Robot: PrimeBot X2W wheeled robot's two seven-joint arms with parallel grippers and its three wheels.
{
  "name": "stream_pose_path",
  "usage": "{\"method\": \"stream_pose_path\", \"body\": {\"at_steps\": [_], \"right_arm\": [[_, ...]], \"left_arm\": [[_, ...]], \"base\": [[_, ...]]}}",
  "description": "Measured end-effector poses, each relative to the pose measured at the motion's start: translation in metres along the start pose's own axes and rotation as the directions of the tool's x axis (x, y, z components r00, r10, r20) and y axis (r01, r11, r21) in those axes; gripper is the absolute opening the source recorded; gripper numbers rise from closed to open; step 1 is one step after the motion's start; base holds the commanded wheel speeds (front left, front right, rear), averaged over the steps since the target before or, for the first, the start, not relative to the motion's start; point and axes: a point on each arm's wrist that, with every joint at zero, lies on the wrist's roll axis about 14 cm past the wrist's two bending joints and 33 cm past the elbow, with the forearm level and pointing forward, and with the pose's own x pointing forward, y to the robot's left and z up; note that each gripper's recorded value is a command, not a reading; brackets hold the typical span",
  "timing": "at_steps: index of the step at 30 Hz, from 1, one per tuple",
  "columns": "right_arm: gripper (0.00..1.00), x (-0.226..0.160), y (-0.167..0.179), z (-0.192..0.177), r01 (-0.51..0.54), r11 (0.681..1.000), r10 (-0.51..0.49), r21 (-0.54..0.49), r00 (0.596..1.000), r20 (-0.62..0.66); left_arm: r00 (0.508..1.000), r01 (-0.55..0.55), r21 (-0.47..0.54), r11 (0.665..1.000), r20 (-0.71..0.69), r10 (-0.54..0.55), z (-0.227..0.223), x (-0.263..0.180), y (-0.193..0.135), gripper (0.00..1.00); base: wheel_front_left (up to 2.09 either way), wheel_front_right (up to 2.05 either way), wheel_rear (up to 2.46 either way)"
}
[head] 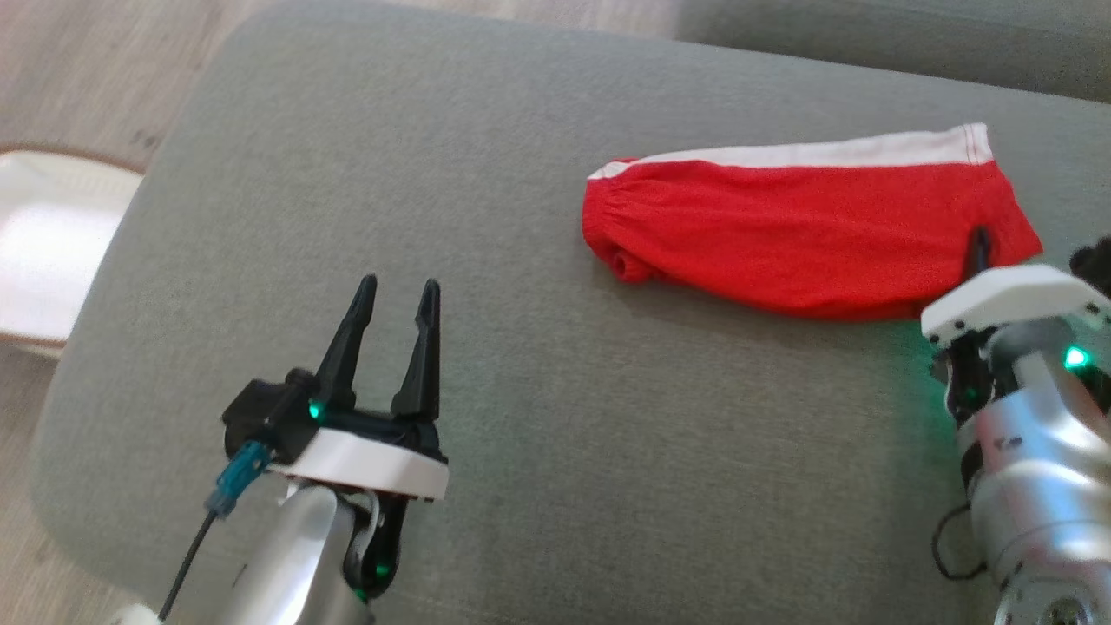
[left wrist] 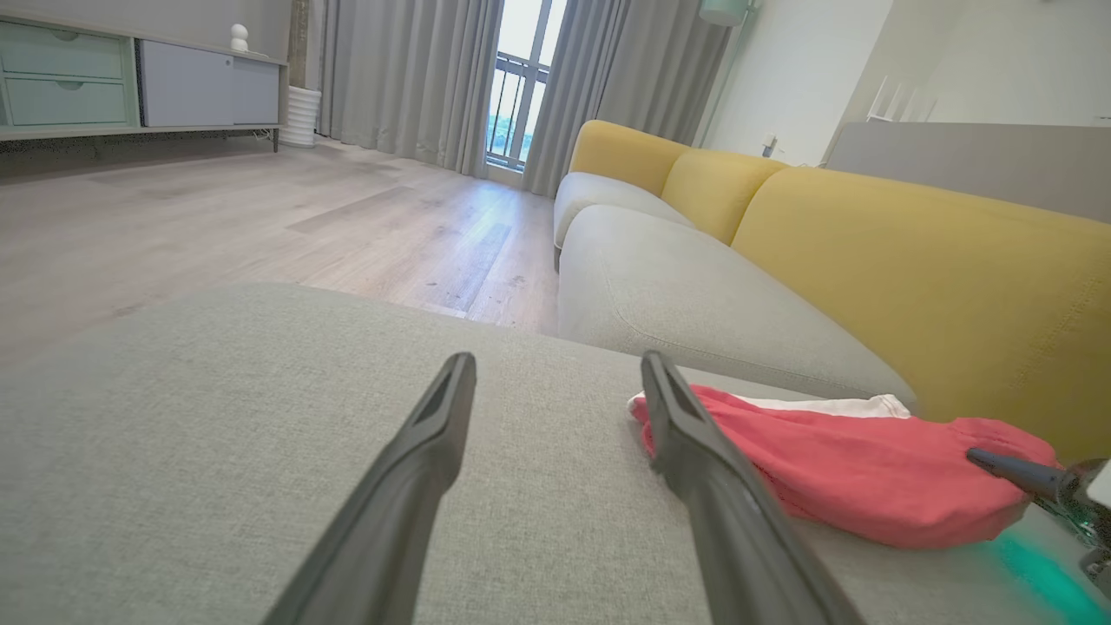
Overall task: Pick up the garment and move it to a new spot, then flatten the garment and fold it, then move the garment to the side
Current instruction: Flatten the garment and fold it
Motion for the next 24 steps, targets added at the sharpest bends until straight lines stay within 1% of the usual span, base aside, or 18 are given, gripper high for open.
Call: {"method": "stream_pose_path", "body": {"at_steps": [5,13,16,19,24], "right_arm": [[0.00,-0.025,-0.034,0.006,0.069,0.997,-0.071,0.047,0.996,0.057],[0.00,-0.069,-0.074,-0.007,0.146,0.983,-0.155,0.111,0.985,0.078],[0.00,-0.070,-0.074,-0.008,0.146,0.979,-0.158,0.144,0.984,0.080],[0.00,-0.066,-0.067,-0.004,0.125,0.981,-0.140,0.145,0.986,0.092],[0.00,-0.057,-0.044,0.008,0.060,0.990,-0.076,0.128,0.989,0.124]], "left_arm": [[0.999,0.032,-0.010,0.999,-0.012,-0.032,-0.006,-0.003,-0.010,1.00],[0.995,0.094,-0.026,0.995,-0.019,-0.095,-0.011,-0.004,-0.031,1.00],[0.994,0.110,-0.025,0.994,-0.023,-0.110,-0.012,-0.004,-0.037,1.00],[0.993,0.110,-0.025,0.994,-0.028,-0.110,-0.013,-0.006,-0.037,1.00],[0.996,0.085,-0.020,0.996,-0.027,-0.086,-0.013,-0.010,-0.028,1.00]], "base": [[0.00,0.00,0.00],[0.00,0.00,0.00],[0.00,0.00,0.00],[0.00,0.00,0.00],[0.00,0.00,0.00]]}}
